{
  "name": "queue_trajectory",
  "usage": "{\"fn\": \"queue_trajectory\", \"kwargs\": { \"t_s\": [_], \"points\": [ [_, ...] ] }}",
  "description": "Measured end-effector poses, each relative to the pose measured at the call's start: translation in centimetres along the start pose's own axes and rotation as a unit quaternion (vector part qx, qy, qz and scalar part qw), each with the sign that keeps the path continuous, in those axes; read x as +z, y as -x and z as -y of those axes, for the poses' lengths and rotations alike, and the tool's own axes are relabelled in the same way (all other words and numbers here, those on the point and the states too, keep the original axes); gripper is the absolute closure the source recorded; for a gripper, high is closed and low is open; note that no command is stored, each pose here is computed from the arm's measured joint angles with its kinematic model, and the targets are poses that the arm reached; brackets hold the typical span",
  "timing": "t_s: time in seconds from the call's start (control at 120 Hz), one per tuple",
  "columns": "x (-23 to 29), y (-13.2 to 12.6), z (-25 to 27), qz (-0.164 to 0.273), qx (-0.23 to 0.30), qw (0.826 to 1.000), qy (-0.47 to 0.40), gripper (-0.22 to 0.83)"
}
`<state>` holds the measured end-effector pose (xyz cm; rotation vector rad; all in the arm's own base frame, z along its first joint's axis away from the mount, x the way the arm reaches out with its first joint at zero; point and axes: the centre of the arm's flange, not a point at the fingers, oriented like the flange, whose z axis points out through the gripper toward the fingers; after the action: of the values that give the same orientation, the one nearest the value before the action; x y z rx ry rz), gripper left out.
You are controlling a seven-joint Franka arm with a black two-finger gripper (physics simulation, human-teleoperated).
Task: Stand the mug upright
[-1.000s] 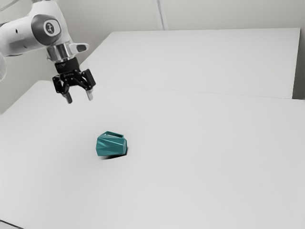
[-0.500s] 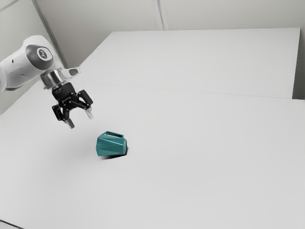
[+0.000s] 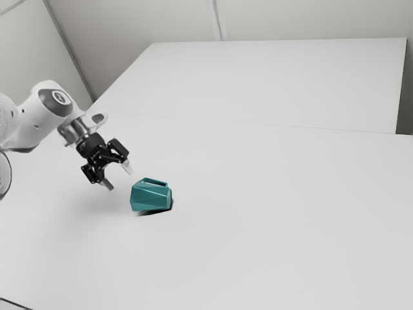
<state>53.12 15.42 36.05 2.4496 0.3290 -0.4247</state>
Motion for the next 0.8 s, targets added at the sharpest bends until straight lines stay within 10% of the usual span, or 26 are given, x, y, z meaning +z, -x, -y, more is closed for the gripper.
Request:
{"fn": "queue_trajectory", "kwargs": {
  "t_s": [0.8],
  "points": [
    [3.6, -2.0, 2.6, -0.046, 0.105, 0.992, 0.057, 0.00]
  ]
}}
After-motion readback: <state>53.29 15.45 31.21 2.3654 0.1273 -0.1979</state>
